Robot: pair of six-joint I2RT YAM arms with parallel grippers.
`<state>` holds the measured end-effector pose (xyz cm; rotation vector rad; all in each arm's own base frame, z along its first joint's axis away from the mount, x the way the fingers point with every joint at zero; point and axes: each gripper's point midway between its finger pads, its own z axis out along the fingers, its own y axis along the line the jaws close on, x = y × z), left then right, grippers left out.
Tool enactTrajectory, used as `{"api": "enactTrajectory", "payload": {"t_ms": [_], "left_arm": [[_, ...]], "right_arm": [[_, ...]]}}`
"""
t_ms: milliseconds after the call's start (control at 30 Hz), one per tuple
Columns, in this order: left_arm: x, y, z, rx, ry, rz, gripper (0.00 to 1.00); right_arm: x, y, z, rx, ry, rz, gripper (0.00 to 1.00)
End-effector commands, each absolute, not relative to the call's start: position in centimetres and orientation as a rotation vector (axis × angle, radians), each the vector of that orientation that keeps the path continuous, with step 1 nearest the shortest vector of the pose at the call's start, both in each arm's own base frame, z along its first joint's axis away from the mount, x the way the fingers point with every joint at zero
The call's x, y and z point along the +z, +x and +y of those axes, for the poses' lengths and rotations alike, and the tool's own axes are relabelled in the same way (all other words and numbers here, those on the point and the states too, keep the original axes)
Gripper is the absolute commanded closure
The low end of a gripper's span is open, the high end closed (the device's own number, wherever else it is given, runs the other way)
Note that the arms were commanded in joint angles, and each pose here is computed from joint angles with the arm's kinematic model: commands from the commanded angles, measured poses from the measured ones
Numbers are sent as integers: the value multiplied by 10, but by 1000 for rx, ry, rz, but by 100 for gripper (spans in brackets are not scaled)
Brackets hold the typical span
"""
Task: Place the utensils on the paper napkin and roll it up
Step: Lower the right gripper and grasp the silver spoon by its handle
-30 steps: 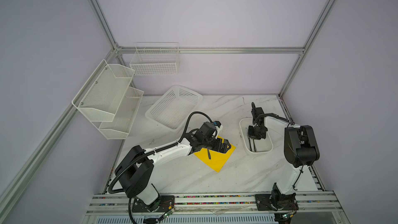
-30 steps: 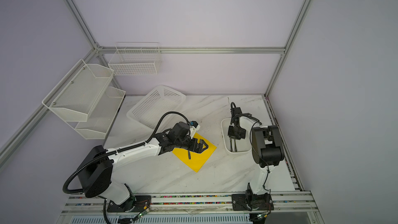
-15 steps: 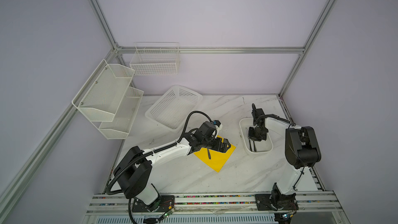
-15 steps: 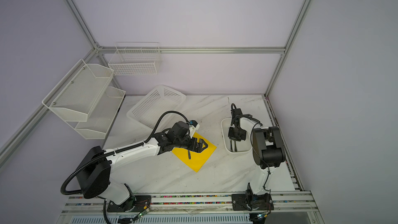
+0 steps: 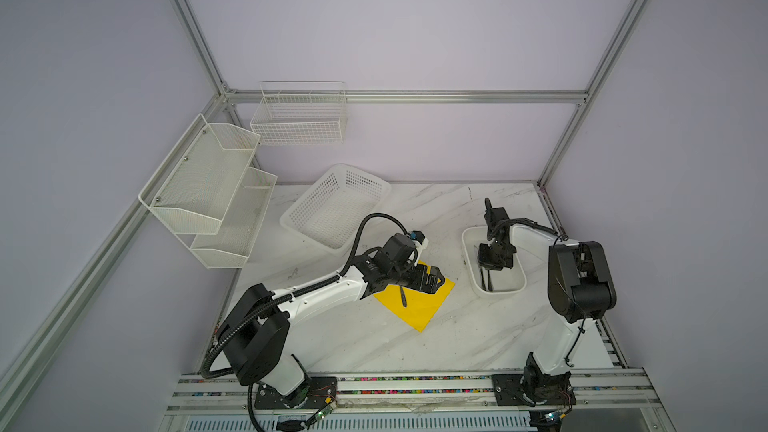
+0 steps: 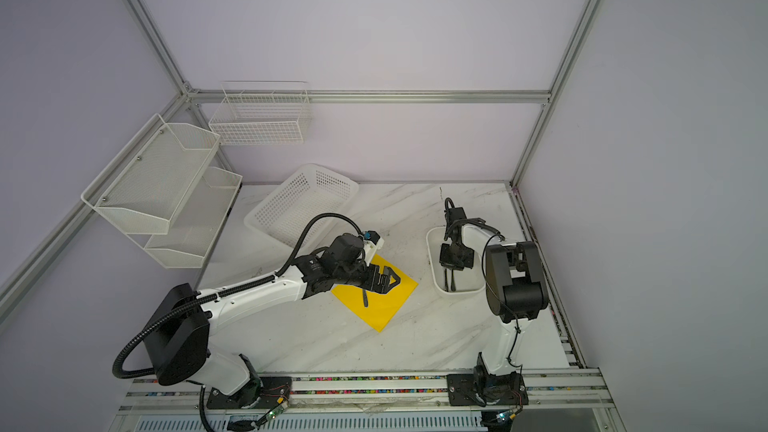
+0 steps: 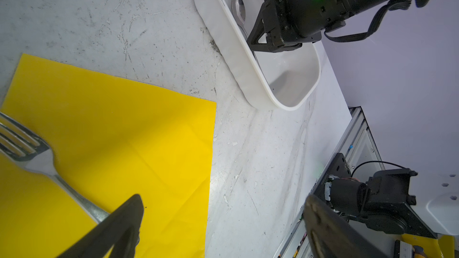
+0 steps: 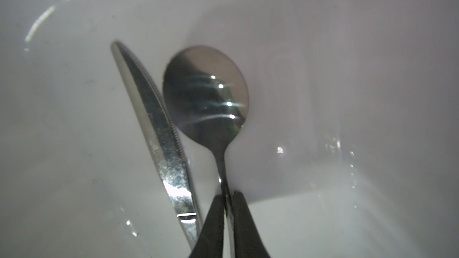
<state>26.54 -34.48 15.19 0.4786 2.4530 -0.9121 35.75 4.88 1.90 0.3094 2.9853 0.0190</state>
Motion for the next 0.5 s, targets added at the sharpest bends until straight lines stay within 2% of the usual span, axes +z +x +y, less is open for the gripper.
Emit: {"api": "enactTrajectory", "payload": {"t_ms": [0, 100, 467], "left_arm": [[196, 272, -351, -955, 487, 2329, 0], [196, 272, -350, -954, 485, 2329, 0], [199, 271, -349, -956, 482, 2322, 0]], "right_arm": [[-32, 331, 43, -60, 280, 3120, 89], [-26, 336, 40, -79, 274, 3096, 93], [43, 368, 23, -196, 297, 2883, 95]]}}
